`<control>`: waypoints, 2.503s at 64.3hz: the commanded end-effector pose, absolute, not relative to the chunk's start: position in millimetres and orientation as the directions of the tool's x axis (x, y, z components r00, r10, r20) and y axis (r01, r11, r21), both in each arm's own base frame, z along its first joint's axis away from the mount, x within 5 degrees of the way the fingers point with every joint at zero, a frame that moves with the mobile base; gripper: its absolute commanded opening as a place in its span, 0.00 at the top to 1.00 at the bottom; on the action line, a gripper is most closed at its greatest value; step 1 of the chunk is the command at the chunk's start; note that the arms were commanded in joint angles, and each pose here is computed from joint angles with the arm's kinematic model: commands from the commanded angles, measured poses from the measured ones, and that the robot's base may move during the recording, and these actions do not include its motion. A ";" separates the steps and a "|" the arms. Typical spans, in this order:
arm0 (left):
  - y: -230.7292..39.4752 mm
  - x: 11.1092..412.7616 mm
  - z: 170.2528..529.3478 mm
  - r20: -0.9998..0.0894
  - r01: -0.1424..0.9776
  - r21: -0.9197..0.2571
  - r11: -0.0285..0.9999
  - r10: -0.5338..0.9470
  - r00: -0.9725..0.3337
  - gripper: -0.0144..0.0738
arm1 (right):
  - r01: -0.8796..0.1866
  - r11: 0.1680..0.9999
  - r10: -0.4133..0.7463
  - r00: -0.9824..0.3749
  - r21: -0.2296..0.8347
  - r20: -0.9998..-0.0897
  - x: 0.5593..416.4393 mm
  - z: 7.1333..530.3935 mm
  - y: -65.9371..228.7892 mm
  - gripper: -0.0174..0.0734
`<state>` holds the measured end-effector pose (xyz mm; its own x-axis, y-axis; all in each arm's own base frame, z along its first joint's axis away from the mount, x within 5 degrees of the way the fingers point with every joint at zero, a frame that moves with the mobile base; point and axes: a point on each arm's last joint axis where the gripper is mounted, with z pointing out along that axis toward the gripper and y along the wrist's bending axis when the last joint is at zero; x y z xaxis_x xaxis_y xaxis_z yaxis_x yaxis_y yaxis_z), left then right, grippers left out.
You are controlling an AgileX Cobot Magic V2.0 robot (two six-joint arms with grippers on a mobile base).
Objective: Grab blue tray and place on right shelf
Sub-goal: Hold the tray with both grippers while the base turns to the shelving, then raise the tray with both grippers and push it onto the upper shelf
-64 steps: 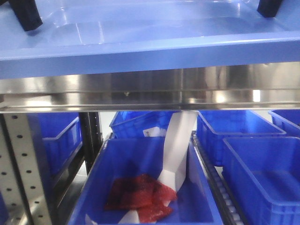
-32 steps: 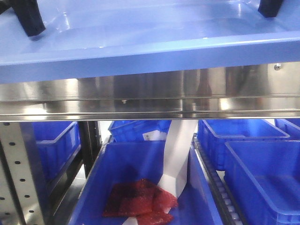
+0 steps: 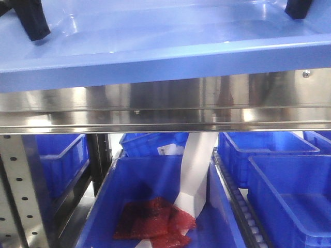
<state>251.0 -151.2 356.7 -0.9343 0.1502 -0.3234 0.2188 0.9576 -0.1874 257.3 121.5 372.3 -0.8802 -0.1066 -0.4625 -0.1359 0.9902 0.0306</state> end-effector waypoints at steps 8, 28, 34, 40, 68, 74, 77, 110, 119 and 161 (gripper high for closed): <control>-154.3 233.9 369.3 -0.276 0.273 -0.226 0.935 0.208 -0.938 0.89 | -0.185 0.978 -0.093 -0.807 0.099 -0.583 254.1 396.1 125.3 0.75; -154.3 233.8 369.3 -0.275 0.273 -0.225 0.935 0.208 -0.939 0.89 | -0.185 0.978 -0.093 -0.807 0.099 -0.583 254.1 396.1 125.3 0.75; -155.0 234.5 369.7 -0.284 0.274 -0.232 0.933 0.204 -0.937 0.89 | -0.185 0.978 -0.093 -0.807 0.099 -0.583 254.1 396.1 125.3 0.75; -154.4 236.6 372.5 -0.296 0.269 -0.240 0.933 0.194 -0.935 0.89 | -0.185 0.977 -0.090 -0.812 0.108 -0.576 253.4 395.7 125.9 0.75; -134.2 288.5 444.0 -0.597 0.246 -0.277 0.929 0.034 -0.801 0.89 | -0.177 0.973 -0.019 -0.697 0.147 -0.716 277.3 449.3 117.1 0.75; -134.8 309.3 445.8 -0.637 0.248 -0.270 0.930 0.021 -0.771 0.89 | -0.150 0.977 0.009 -0.682 0.152 -0.731 297.9 453.9 114.9 0.75; -135.1 321.4 442.7 -0.648 0.239 -0.272 0.932 0.006 -0.762 0.89 | -0.138 0.979 0.021 -0.676 0.154 -0.737 310.5 453.2 115.0 0.75; -141.9 390.9 373.9 -0.574 0.164 -0.249 0.955 -0.009 -0.819 0.87 | -0.110 0.986 0.005 -0.726 0.123 -0.688 392.5 385.2 135.7 0.72; -142.7 394.5 366.9 -0.559 0.169 -0.245 0.955 0.003 -0.829 0.67 | -0.104 0.987 0.008 -0.727 0.122 -0.686 394.7 383.2 134.0 0.43; -126.4 340.4 448.5 -0.686 0.218 -0.219 0.951 0.009 -0.728 0.37 | -0.100 0.985 0.035 -0.677 0.139 -0.735 344.3 440.0 113.5 0.32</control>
